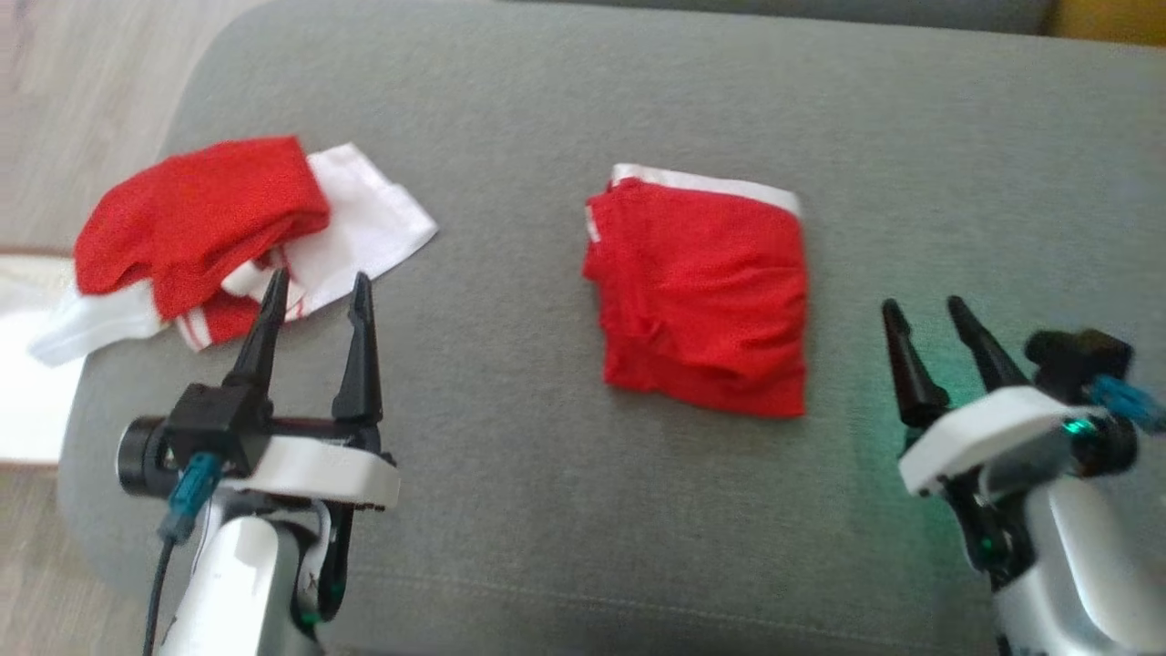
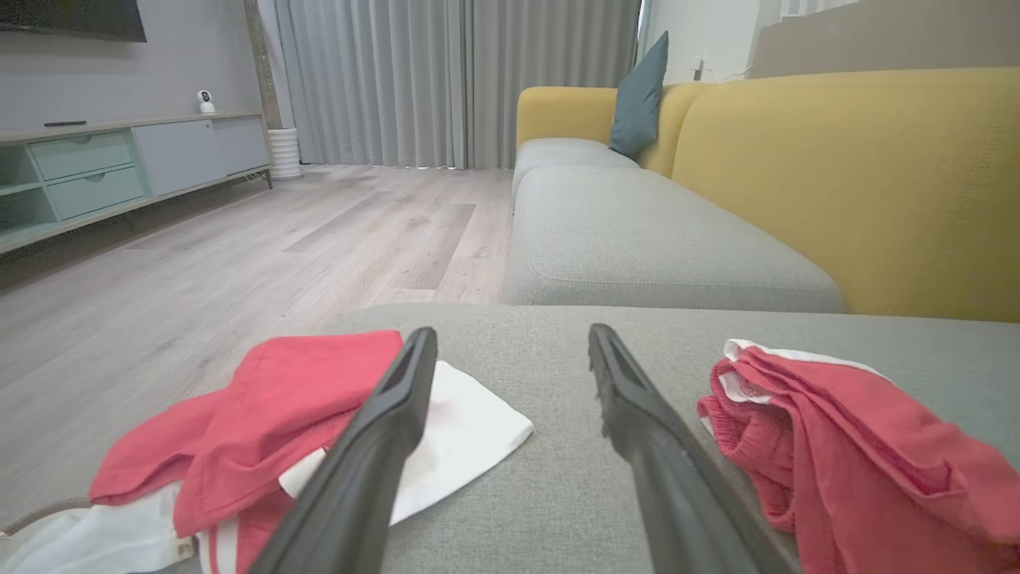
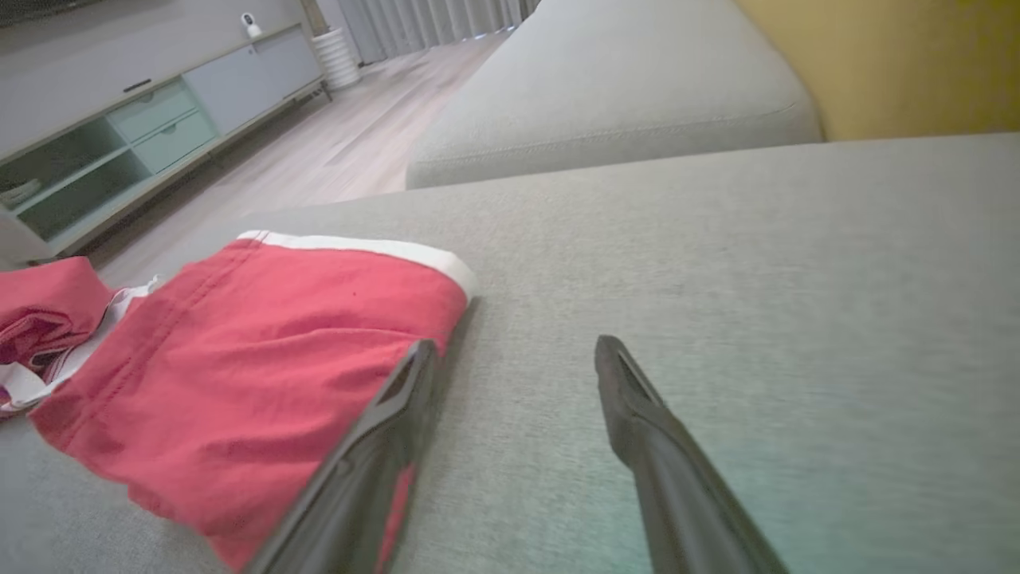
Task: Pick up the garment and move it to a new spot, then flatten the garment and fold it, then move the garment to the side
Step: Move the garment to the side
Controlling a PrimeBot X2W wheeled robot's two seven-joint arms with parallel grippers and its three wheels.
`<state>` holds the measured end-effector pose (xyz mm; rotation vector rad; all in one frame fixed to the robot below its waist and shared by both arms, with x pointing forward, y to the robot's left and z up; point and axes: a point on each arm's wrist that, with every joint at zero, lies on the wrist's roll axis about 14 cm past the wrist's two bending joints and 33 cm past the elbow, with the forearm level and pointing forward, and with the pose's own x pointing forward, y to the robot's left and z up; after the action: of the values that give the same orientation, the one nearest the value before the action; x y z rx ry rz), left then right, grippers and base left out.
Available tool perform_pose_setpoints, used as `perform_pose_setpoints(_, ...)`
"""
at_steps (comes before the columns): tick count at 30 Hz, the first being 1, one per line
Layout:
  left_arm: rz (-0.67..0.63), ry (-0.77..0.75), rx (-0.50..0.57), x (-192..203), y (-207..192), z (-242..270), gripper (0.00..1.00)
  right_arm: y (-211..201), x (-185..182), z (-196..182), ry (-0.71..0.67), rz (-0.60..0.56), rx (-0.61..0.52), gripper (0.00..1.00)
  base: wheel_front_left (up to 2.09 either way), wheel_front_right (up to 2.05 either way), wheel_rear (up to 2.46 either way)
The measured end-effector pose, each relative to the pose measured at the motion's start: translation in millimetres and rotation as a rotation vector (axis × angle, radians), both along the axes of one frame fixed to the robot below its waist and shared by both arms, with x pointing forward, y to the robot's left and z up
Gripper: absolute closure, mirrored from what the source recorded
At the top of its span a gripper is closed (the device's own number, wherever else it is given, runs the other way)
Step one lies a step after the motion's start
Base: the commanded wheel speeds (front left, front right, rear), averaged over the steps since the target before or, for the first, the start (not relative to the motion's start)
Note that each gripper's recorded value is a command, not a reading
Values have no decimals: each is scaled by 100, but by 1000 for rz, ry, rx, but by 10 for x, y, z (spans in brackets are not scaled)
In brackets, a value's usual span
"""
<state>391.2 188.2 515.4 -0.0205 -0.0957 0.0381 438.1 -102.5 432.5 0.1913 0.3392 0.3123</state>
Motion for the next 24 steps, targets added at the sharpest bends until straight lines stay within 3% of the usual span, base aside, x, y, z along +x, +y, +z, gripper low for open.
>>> perform_pose_setpoints(6,48,-1,4,-29,144,-4,0,445,170,-310,102,101,22,0,0,0,0)
perform_pose_setpoints(17,79,8,18,-23,241,-31,0,758,135,-663,279,186,33,0,0,0,0)
perform_pose_setpoints(18,77,9,22,-17,236,-35,0,769,138,-675,293,190,34,21,0,0,0)
perform_pose_setpoints(19,75,9,22,-11,228,-36,0,783,139,-674,299,195,35,33,0,0,0)
perform_pose_setpoints(20,69,9,20,-5,214,-38,0,800,142,-665,301,201,37,100,0,0,0)
perform_pose_setpoints(24,57,12,16,30,177,-58,0,825,100,-694,321,222,32,100,0,0,0)
